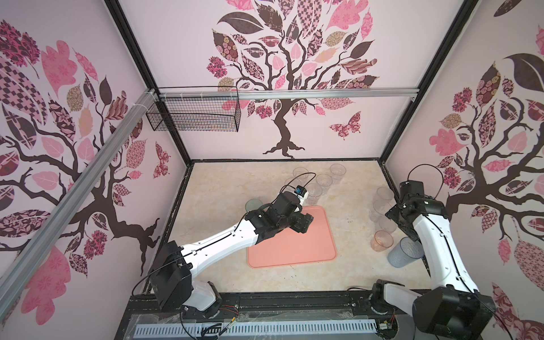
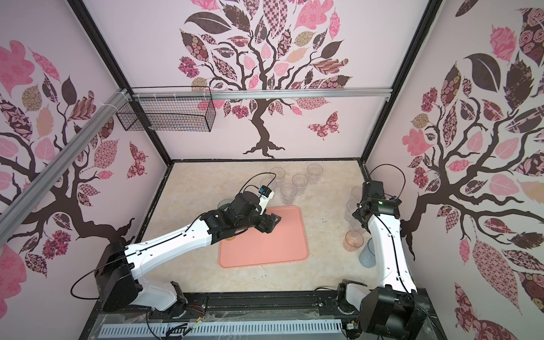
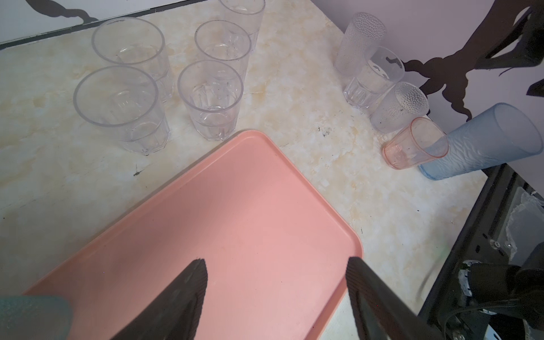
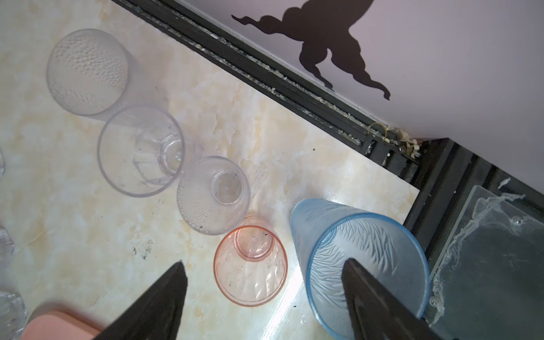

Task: Place the glasses into the tray
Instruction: 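Move right gripper to the light-blue frosted cup and lower into its rim, then close right gripper on the light-blue cup rim and lift it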

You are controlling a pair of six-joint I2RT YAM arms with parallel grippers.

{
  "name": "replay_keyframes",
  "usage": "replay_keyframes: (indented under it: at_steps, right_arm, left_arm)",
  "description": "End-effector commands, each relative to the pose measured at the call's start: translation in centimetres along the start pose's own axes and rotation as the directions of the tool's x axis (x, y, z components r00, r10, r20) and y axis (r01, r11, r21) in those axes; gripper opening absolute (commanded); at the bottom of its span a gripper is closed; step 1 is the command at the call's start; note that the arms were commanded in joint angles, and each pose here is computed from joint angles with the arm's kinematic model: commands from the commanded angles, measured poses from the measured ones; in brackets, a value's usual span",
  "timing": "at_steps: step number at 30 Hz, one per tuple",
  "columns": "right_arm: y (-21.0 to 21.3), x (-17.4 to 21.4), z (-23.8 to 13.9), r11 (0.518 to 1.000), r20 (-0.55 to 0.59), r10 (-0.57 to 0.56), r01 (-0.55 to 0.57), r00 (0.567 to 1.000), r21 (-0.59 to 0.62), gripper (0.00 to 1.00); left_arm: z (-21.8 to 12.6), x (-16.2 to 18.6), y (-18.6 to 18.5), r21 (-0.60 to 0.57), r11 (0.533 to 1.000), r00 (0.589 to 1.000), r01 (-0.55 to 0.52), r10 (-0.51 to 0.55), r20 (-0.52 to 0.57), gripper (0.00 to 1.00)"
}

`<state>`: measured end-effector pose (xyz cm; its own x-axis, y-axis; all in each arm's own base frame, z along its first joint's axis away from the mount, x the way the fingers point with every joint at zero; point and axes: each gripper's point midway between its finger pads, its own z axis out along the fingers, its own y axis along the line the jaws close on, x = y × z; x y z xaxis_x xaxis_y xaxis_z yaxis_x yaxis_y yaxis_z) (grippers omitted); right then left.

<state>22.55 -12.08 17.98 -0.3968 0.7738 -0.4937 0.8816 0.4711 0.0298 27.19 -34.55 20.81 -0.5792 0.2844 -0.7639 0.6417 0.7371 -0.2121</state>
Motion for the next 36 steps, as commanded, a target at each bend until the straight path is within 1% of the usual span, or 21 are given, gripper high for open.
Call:
replay_keyframes:
  at_steps: [1,4,10,13,16,24,31,33,36]
  right_arm:
    - [-1.0,-0.3,0.2,0.997,0.003,0.076,-0.076,0.997,-0.022,0.86]
    - [-0.9,0.2,0.7,0.997,-0.009,0.079,-0.079,0.997,-0.026,0.86]
    - [-0.6,1.1,2.3,0.995,-0.023,0.092,-0.093,0.995,-0.039,0.85]
    - [-0.4,1.8,3.2,0.995,-0.048,0.087,-0.089,0.995,-0.043,0.83]
    - [0.1,2.7,4.0,0.992,-0.069,0.096,-0.101,0.993,-0.073,0.8]
    - [0.7,2.9,3.9,0.987,-0.063,0.089,-0.097,0.994,-0.131,0.62]
    - [0.9,2.2,2.7,0.98,-0.02,0.09,-0.092,0.996,-0.177,0.54]
    - [1.0,1.9,2.5,0.979,-0.015,0.091,-0.092,0.996,-0.182,0.47]
    - [1.1,1.9,2.4,0.978,-0.014,0.09,-0.091,0.996,-0.188,0.4]
  left_arm:
    - [0.7,0.4,-0.2,0.013,1.0,1.0,0.002,-0.002,-0.017,0.79]
    - [1.2,0.9,0.1,0.001,1.0,0.999,0.01,-0.01,-0.034,0.79]
    - [2.1,1.8,-0.1,0.015,1.0,0.997,0.026,-0.025,-0.068,0.79]
    - [2.3,2.1,-0.1,0.013,1.0,0.997,0.026,-0.025,-0.076,0.79]
    - [2.5,2.3,0.0,0.009,1.0,0.996,0.028,-0.027,-0.082,0.79]
    - [2.7,2.7,0.3,-0.001,1.0,0.996,0.028,-0.028,-0.089,0.79]
    - [2.9,3.1,0.3,-0.006,1.0,0.995,0.028,-0.029,-0.093,0.79]
    - [2.9,3.2,0.4,-0.009,1.0,0.995,0.028,-0.028,-0.093,0.79]
    - [2.8,3.1,0.4,-0.011,1.0,0.996,0.026,-0.027,-0.091,0.79]
